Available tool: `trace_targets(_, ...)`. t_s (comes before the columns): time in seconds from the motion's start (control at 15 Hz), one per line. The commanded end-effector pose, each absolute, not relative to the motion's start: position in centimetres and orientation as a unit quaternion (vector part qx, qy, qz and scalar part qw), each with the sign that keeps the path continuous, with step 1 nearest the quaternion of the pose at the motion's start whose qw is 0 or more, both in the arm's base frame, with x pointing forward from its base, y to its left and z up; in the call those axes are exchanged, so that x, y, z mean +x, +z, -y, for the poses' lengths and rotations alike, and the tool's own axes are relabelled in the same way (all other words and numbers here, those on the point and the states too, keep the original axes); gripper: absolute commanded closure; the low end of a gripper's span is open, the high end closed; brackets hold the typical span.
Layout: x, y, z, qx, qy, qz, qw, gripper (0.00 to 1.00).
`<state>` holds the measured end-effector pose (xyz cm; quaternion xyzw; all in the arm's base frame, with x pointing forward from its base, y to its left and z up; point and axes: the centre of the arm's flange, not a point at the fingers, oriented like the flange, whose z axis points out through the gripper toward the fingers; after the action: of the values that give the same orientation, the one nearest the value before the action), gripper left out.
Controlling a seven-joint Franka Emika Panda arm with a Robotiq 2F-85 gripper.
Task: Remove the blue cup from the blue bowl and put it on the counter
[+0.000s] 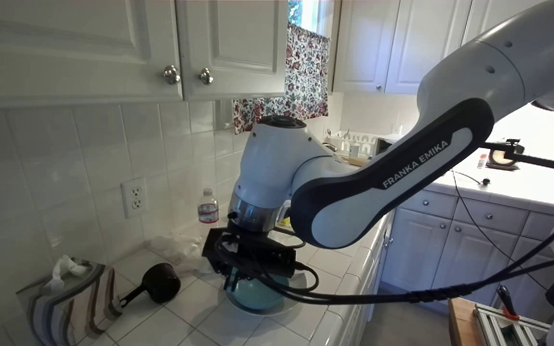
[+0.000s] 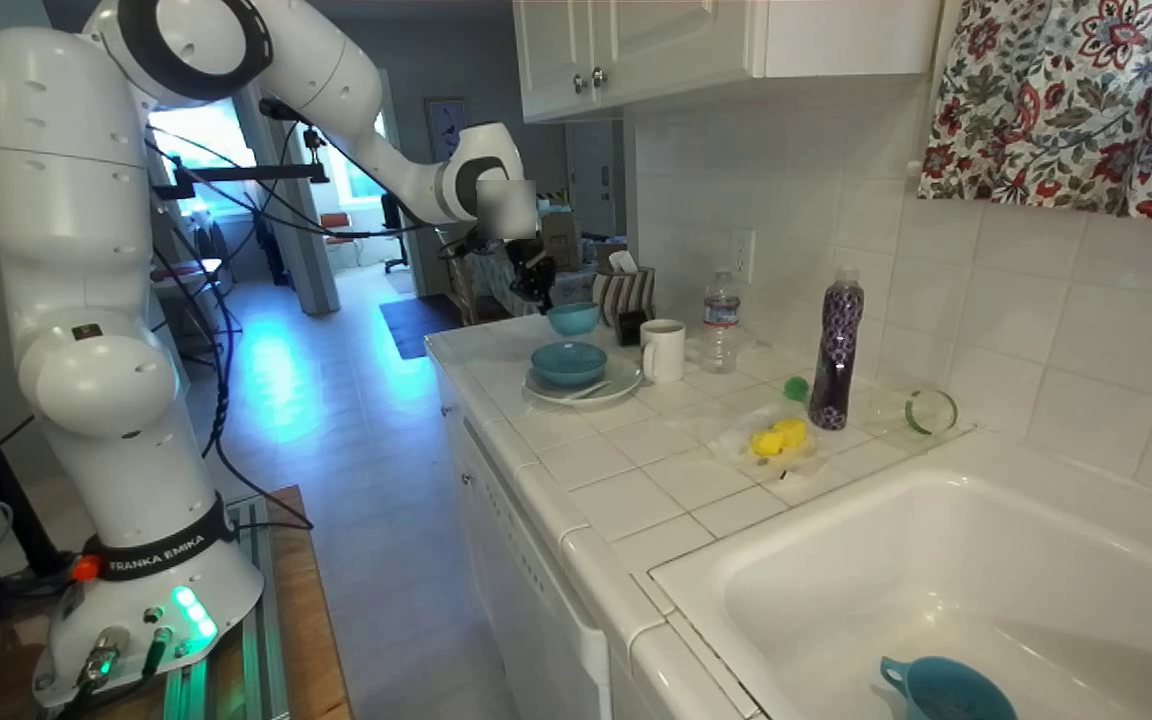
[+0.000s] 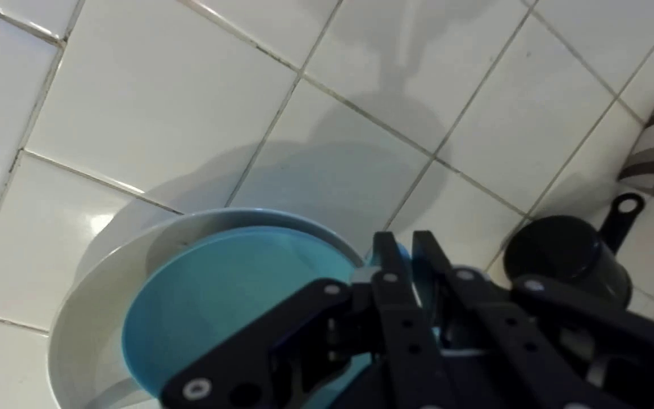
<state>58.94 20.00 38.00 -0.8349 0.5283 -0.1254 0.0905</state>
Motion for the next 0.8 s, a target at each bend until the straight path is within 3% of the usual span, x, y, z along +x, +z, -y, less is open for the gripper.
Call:
trace_targets(0.0,58.4,39.3,-21.7,-0.879,-0.136,-0.443,0.113,0.97)
trace_targets(0.4,57.9,39.6,-23.5,-0.937,-0.075,-0.306,0.153,0.97)
trace_targets(0.73,57.8,38.1,-22.7,-0.956,-0.017,-0.258,0.141,0.97)
